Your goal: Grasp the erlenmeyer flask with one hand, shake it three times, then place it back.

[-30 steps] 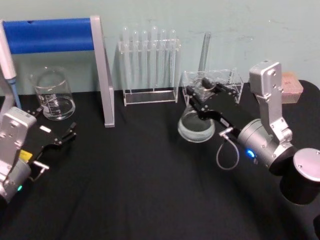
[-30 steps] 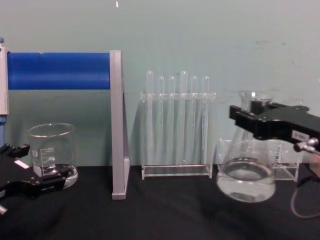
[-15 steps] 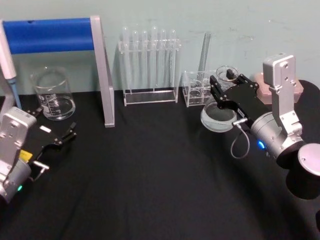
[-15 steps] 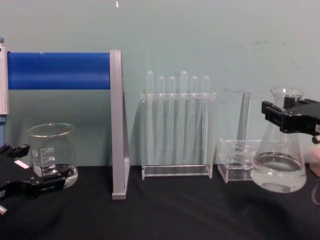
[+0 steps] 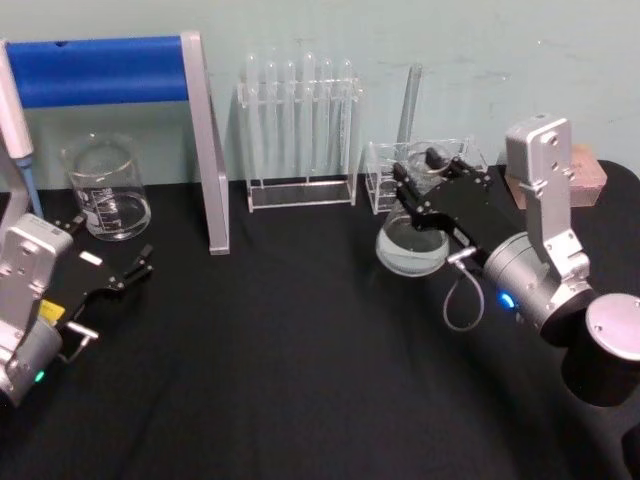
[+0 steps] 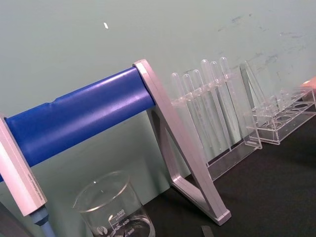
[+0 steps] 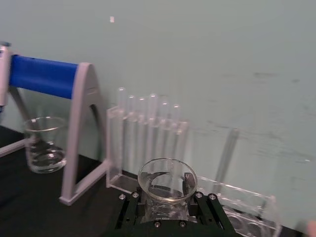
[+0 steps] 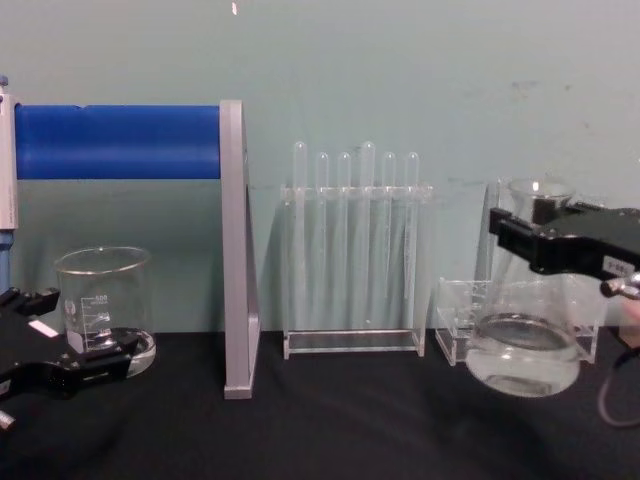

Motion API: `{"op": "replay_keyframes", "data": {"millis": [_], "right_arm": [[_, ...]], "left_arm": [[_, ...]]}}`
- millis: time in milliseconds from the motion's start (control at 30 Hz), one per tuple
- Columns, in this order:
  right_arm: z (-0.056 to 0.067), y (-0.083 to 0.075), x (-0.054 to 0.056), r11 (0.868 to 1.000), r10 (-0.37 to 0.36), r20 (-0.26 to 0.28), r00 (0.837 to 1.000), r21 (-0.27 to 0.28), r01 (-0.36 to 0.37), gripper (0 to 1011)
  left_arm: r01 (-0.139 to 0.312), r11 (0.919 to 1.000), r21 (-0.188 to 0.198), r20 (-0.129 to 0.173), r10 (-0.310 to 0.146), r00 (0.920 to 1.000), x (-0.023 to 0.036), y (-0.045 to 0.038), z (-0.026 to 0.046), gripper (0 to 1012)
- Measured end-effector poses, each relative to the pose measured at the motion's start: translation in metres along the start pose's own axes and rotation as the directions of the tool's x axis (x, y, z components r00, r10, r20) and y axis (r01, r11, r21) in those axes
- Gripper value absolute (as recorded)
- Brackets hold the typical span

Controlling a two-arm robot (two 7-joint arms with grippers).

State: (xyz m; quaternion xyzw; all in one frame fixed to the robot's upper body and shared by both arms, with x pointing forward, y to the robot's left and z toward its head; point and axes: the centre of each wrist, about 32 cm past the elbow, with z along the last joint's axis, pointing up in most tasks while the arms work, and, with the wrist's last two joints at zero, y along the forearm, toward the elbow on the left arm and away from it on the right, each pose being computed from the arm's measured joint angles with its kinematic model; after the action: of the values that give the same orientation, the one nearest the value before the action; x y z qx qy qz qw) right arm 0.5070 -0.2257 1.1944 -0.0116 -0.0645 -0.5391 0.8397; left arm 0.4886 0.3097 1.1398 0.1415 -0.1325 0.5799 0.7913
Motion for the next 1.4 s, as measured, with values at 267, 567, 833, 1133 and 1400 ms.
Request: {"op": "replay_keyframes", "data": {"millis": [267, 567, 833, 1133, 1400], "right_arm": [[0.001, -0.002, -0.010, 0.996, 0.084, -0.010, 0.996, 0.009, -0.084, 449], [0.001, -0.004, -0.018, 0.988, 0.153, -0.018, 0.988, 0.015, -0.153, 449], [0.000, -0.005, -0.022, 0.983, 0.181, -0.020, 0.983, 0.014, -0.181, 449], [-0.002, -0.004, -0.020, 0.979, 0.202, -0.029, 0.979, 0.020, -0.202, 449], [-0.010, -0.002, -0.018, 0.974, 0.228, -0.037, 0.973, 0.009, -0.228, 449]], "left_arm": [[0.000, 1.0000, 0.000, 0.000, 0.000, 1.0000, 0.0000, 0.0000, 0.0000, 1001], [0.000, 1.0000, 0.000, 0.000, 0.000, 1.0000, 0.0000, 0.0000, 0.0000, 1001], [0.000, 1.0000, 0.000, 0.000, 0.000, 1.0000, 0.0000, 0.0000, 0.0000, 1001], [0.000, 1.0000, 0.000, 0.000, 0.000, 1.0000, 0.0000, 0.0000, 0.0000, 1001], [0.000, 1.0000, 0.000, 0.000, 0.000, 1.0000, 0.0000, 0.0000, 0.0000, 1001]]}}
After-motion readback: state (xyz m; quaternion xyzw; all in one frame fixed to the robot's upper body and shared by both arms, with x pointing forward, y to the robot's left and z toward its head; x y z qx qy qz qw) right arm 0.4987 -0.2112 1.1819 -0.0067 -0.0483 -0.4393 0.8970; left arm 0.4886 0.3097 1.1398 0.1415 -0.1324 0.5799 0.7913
